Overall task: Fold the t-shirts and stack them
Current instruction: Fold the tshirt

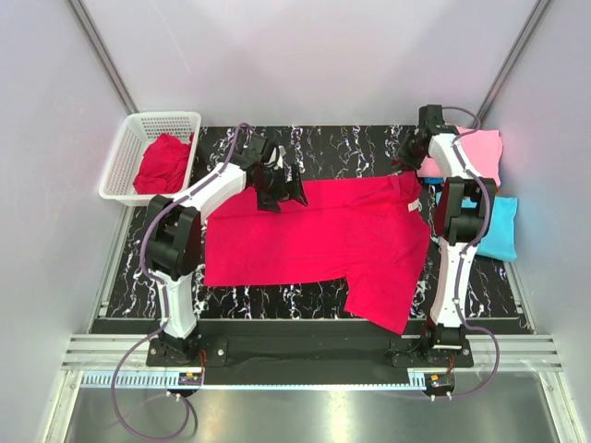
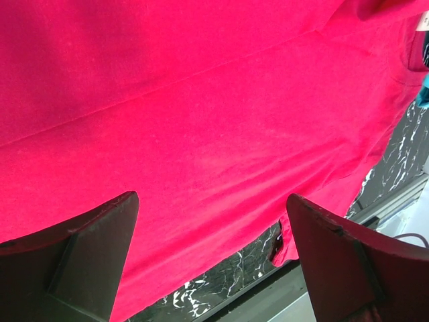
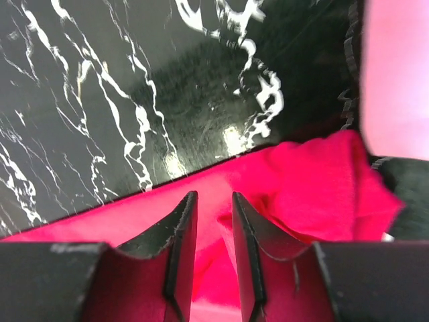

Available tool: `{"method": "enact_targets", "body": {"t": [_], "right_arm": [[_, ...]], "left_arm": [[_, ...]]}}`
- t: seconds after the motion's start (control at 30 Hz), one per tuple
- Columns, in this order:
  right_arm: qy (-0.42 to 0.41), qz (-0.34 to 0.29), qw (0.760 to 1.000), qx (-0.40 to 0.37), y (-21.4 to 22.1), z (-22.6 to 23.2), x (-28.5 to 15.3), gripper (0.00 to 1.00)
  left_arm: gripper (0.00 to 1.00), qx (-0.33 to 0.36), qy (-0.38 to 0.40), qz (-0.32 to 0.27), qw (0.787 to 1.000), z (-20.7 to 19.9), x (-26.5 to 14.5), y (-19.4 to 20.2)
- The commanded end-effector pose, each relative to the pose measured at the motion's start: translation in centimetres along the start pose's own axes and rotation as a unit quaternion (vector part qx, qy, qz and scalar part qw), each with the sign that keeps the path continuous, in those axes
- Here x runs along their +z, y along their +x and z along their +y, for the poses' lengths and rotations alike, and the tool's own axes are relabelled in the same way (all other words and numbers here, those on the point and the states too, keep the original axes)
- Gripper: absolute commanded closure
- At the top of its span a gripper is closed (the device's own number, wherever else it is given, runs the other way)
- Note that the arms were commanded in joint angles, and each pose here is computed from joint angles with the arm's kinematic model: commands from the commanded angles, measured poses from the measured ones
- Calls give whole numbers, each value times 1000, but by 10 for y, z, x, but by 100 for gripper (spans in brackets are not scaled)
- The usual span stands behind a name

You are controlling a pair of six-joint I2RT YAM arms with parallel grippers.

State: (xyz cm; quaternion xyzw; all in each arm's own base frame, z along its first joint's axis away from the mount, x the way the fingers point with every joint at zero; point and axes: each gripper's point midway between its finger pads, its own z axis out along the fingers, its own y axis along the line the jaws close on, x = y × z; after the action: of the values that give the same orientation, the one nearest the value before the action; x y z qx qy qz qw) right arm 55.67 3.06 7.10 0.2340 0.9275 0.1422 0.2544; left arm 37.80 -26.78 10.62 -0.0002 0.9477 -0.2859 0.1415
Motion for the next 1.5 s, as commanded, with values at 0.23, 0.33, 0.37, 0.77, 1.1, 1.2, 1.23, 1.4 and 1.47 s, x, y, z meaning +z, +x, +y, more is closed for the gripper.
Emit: {"method": "enact_targets", "body": {"t": [0.23, 0.33, 0.37, 0.77, 1.1, 1.2, 1.23, 1.4, 1.47], "right_arm": [[12, -91, 996, -20, -8, -2, -90, 67], [-3, -48, 999, -4, 31, -9, -94, 69], [-13, -44, 999, 4, 37, -7, -100, 69], [-87, 91, 990, 61, 125, -6, -53, 74], [-39, 102, 992, 65, 136, -27, -33, 75], [-35, 106, 992, 62, 138, -28, -31, 75], [-34, 107, 992, 63, 138, -28, -31, 75], [-20, 106, 992, 60, 137, -31, -29, 74], [-10, 108, 993, 55, 138, -33, -32, 73]], "left_arm": [[1, 19, 5, -12, 1000, -2, 0, -3], [1, 18, 4, -12, 1000, -1, 2, -4], [1, 18, 3, -12, 1000, -1, 2, -4], [1, 13, 6, -13, 1000, -3, 1, -5], [1, 12, -8, -18, 1000, 4, -3, 1], [1, 11, -8, -17, 1000, 4, -3, 2], [1, 10, -9, -17, 1000, 5, -3, 2], [1, 11, -9, -18, 1000, 4, -3, 2], [1, 12, -9, -19, 1000, 5, -3, 1]]}}
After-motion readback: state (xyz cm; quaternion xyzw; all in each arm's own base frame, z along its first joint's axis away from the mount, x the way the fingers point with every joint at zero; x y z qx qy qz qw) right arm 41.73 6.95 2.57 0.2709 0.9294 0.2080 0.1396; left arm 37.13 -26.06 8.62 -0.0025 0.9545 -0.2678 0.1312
